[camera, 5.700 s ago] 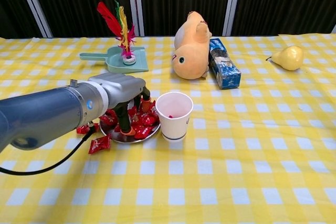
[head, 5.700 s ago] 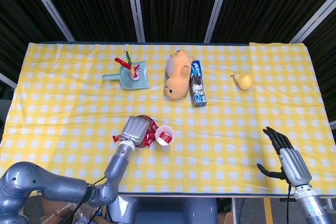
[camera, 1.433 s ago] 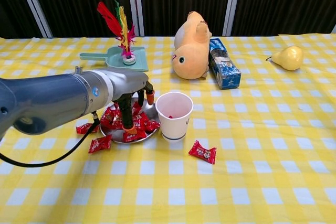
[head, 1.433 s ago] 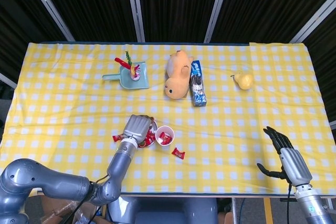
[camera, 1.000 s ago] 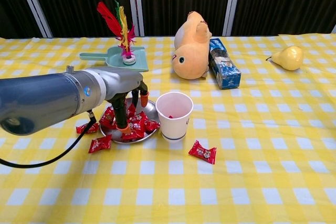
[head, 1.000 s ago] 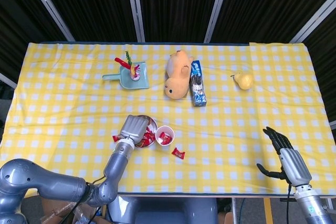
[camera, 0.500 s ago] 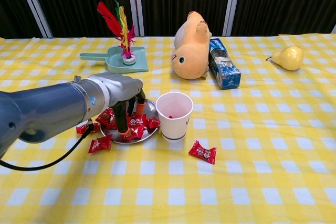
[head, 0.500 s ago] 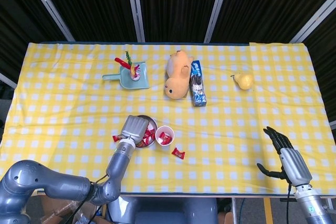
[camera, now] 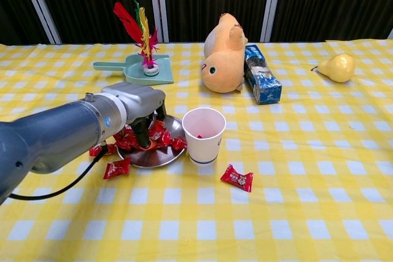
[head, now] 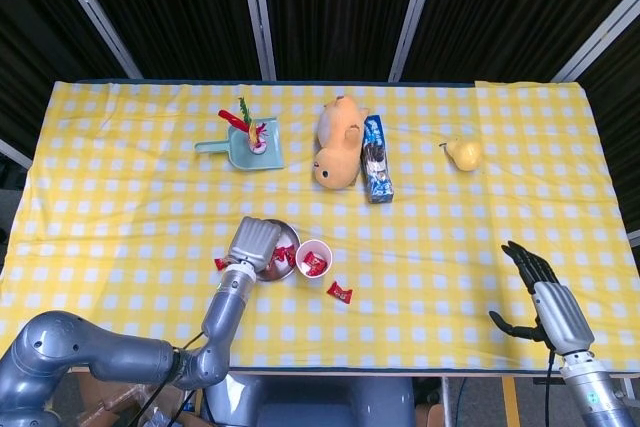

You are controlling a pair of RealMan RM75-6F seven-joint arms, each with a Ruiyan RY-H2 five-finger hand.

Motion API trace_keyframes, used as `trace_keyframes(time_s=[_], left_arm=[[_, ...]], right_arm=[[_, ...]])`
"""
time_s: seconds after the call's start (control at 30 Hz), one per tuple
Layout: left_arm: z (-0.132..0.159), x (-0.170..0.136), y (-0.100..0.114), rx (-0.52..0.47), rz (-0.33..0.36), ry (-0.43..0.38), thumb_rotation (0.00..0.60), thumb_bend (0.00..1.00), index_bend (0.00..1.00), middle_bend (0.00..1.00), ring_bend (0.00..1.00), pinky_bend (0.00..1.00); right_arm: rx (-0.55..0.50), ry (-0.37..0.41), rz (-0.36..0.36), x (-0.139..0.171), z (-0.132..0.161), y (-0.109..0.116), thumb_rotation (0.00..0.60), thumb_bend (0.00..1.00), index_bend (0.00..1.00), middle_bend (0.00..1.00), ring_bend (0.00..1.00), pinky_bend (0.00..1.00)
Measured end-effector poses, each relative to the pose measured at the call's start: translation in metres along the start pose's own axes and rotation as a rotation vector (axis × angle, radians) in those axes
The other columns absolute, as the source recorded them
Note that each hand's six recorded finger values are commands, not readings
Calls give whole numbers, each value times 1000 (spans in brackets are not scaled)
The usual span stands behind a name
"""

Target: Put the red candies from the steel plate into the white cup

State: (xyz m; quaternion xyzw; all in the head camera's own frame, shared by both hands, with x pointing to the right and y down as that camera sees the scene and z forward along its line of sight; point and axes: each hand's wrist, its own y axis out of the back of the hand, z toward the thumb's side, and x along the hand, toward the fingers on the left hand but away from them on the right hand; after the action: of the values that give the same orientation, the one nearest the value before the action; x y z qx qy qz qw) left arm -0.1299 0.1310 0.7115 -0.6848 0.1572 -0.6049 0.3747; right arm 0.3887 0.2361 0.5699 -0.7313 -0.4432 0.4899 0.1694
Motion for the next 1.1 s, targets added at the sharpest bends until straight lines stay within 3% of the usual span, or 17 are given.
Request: trace_keyframes(time_s=[0.43,0.8,1.1], left_arm=[[-7,-13,47,-55,82,-18,600,403,591,672,931,987],[25,-37,97,-106,154,-127,600,403,590,672,931,987],[56,-43,89,-71,118,-175,600,403,587,672,931,987]], right_arm=[[1,1,-2,0,0,0,600,327,0,0,0,0],[0,-1,-3,0,0,1,600,327,0,0,0,0],[-5,1,-1,0,0,1,600,327,0,0,0,0]])
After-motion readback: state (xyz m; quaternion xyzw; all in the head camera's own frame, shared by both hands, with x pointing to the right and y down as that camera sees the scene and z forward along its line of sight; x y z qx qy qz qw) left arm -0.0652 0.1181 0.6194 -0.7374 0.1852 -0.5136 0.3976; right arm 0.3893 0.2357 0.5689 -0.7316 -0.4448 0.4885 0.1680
